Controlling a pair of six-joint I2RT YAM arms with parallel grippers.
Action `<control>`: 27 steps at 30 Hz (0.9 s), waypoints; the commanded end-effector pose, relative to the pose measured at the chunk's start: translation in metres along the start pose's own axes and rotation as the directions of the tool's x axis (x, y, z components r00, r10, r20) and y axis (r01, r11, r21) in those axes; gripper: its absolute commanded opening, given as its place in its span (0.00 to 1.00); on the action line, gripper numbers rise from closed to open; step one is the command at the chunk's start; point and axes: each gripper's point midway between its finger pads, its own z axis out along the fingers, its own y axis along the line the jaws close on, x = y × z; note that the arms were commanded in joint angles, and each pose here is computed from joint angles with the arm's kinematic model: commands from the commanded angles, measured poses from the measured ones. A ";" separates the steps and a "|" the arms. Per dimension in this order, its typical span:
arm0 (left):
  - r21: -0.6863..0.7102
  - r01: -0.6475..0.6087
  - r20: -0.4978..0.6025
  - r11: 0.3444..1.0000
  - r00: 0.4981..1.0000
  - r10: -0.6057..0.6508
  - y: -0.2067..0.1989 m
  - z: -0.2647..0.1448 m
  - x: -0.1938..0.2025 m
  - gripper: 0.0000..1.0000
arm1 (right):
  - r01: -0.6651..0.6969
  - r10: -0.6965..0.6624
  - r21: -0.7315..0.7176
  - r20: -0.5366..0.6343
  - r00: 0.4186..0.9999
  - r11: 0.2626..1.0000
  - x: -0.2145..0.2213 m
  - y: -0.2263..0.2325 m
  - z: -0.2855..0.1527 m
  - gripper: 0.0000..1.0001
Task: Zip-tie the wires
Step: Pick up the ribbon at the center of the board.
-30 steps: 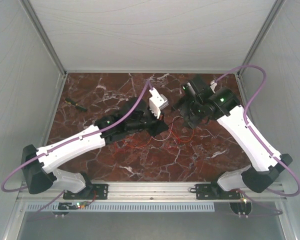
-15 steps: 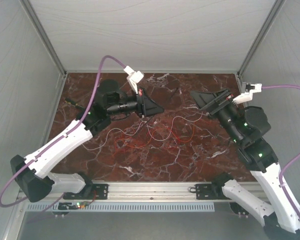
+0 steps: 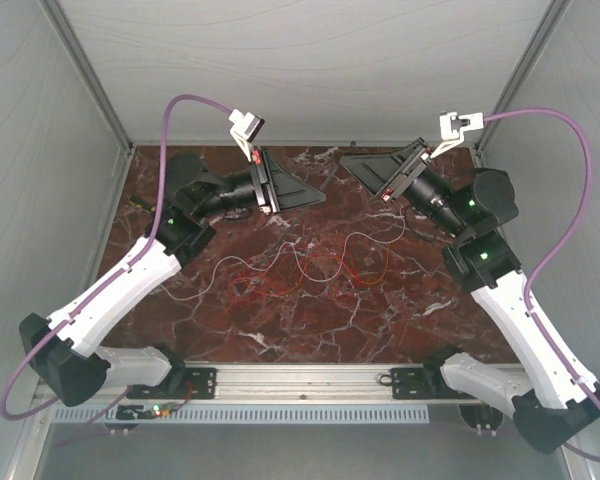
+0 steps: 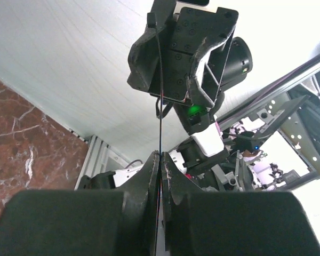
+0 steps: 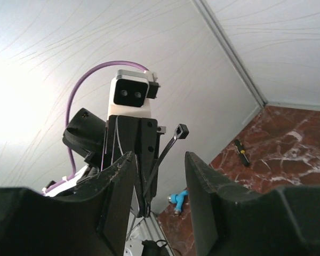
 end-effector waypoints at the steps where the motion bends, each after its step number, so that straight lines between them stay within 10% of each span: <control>1: 0.125 -0.068 0.056 0.990 0.997 0.062 -0.049 -0.005 -0.020 0.00 | 0.022 -0.012 -0.177 0.057 0.998 0.984 -0.025 0.045 0.000 0.38; 27: 0.120 -0.132 0.226 0.984 0.969 0.102 -0.057 -0.003 -0.051 0.00 | -0.080 0.098 -0.250 0.061 0.993 0.965 -0.008 0.047 0.031 0.09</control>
